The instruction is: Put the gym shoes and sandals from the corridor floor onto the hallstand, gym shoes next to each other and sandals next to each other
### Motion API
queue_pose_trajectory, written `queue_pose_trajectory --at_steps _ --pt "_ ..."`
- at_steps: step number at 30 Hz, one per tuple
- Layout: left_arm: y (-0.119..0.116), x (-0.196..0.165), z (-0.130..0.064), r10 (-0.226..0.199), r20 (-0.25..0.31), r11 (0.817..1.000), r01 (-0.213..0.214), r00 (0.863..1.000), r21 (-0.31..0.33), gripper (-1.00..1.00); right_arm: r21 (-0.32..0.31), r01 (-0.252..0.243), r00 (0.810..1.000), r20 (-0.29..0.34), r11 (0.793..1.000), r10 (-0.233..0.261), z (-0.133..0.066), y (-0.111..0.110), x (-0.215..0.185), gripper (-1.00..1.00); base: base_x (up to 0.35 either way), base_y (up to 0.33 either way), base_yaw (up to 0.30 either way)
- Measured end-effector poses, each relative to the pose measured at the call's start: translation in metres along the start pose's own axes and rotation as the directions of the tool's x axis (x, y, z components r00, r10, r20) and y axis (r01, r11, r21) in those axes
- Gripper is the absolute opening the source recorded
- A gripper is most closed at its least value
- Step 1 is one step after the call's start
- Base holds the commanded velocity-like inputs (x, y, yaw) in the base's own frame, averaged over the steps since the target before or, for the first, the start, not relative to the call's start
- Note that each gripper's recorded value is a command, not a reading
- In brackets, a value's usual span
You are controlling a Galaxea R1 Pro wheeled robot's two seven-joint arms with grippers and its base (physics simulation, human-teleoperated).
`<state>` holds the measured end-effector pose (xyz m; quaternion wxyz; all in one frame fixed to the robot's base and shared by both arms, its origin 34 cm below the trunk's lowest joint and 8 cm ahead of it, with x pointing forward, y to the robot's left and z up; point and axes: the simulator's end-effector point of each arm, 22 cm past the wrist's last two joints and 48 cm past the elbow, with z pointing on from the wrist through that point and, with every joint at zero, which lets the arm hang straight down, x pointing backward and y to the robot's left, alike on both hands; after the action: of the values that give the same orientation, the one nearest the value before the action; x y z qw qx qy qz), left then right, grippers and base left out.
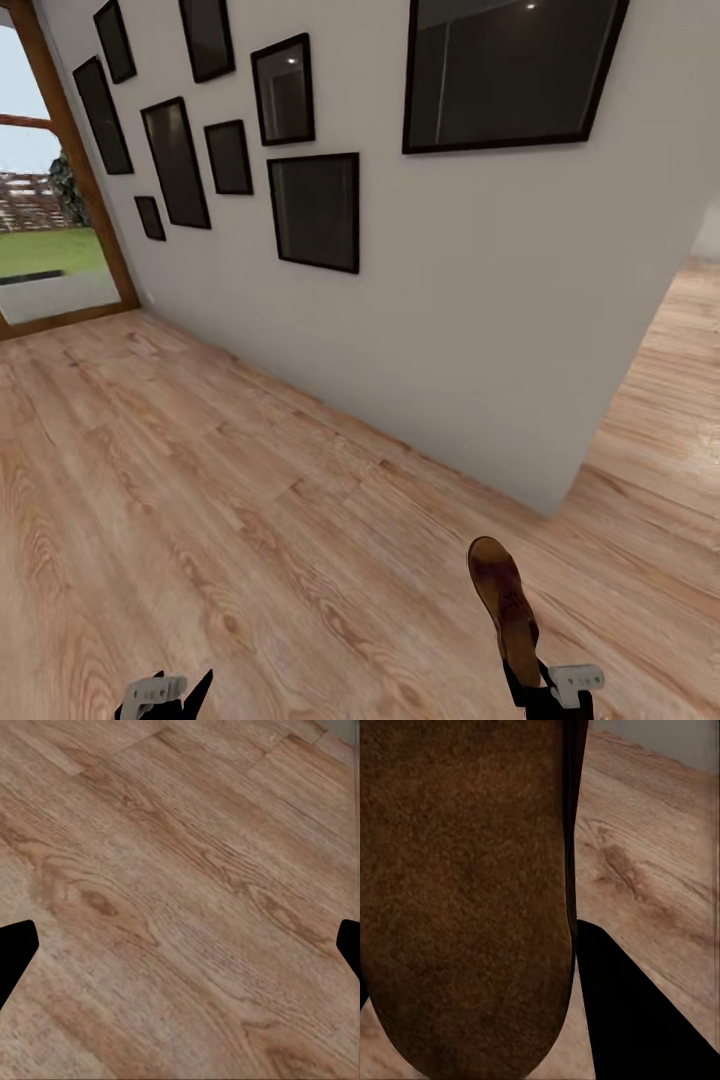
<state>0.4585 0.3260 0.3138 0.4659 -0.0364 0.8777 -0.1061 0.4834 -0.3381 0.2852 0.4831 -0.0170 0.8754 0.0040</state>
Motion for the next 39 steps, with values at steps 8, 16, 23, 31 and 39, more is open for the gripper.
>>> queue_pose_trajectory --at_steps 8,16,23,31,39 --pt "0.0002 0.0002 0.0 0.0 0.0 1.0 0.0 1.0 0.0 1.0 0.0 0.0 1.0 0.0 1.0 0.0 0.0001 0.0001 -0.0001 -1.0 0.014 0.012 -0.263" --pt "0.0002 0.0002 0.0 0.0 0.0 1.0 0.0 1.0 0.0 1.0 0.0 0.0 1.0 0.0 1.0 0.0 0.0001 0.0001 0.0 -1.0 0.0 0.0 -0.263" --pt "0.0001 0.0002 0.0 0.0 0.0 1.0 0.0 1.0 0.0 1.0 0.0 0.0 1.0 0.0 1.0 0.0 0.0001 0.0 0.0 -1.0 0.0 0.0 -0.263" --pt "0.0002 0.0002 0.0 0.0 0.0 1.0 0.0 1.0 0.0 1.0 0.0 0.0 1.0 0.0 1.0 0.0 0.0 0.0001 0.0001 -1.0 0.0 0.0 -0.263" --pt "0.0002 0.0002 0.0 0.0 0.0 1.0 0.0 1.0 0.0 1.0 0.0 0.0 1.0 -0.001 1.0 0.0 0.0 0.0001 0.0003 -1.0 0.0 0.0 -0.263"
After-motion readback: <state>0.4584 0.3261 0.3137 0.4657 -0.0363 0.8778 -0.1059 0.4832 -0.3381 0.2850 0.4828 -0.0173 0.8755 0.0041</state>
